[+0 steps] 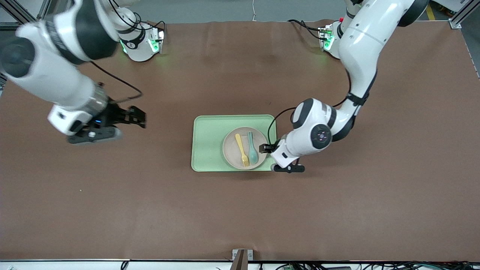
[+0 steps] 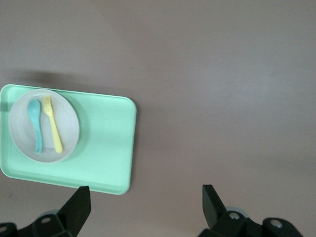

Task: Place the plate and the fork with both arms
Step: 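Release the plate with the left gripper while the right gripper reaches toward it, then grasp the yellow fork with the right gripper while the left gripper withdraws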

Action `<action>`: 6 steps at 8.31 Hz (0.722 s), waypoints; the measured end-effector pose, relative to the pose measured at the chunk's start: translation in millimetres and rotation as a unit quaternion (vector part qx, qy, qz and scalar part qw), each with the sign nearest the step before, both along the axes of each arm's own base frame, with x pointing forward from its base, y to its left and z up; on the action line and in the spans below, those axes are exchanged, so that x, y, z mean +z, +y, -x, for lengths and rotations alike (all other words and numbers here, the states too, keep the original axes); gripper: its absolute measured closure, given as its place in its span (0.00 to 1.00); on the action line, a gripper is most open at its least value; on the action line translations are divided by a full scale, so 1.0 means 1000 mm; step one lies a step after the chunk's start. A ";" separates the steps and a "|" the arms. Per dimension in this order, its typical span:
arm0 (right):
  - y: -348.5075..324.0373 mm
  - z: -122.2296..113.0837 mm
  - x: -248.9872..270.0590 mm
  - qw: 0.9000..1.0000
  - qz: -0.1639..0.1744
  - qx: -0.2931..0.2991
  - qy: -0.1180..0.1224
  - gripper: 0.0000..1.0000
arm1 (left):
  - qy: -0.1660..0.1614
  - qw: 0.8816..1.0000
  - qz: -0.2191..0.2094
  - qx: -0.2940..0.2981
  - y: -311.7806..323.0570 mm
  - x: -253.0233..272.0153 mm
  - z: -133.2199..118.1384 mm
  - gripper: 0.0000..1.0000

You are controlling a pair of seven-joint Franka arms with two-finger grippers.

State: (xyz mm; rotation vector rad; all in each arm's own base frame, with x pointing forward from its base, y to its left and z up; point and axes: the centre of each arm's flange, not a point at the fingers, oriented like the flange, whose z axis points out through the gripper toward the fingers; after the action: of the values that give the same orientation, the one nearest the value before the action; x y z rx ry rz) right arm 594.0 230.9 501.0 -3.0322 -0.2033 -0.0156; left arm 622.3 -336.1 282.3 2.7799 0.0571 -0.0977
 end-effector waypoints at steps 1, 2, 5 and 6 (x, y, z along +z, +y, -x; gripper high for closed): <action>0.038 0.001 -0.025 1.000 -0.002 0.011 -0.004 0.00 | -0.033 0.999 0.003 0.024 0.031 0.045 -0.018 0.01; 0.070 0.002 -0.052 1.000 -0.004 0.021 -0.010 0.00 | -0.073 0.996 -0.008 0.047 0.076 0.091 -0.036 0.01; 0.174 0.026 -0.135 0.999 -0.020 0.025 -0.035 0.00 | -0.113 0.988 -0.056 0.090 0.186 0.177 -0.046 0.00; 0.202 0.038 -0.159 0.998 -0.024 0.040 -0.043 0.00 | -0.114 0.986 -0.091 0.085 0.208 0.196 -0.040 0.00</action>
State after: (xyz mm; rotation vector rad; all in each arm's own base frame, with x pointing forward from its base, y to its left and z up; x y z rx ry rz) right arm 556.2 432.4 342.2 -2.9751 -0.3251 -0.1426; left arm 661.8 -128.5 478.5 2.9332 0.2550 0.2807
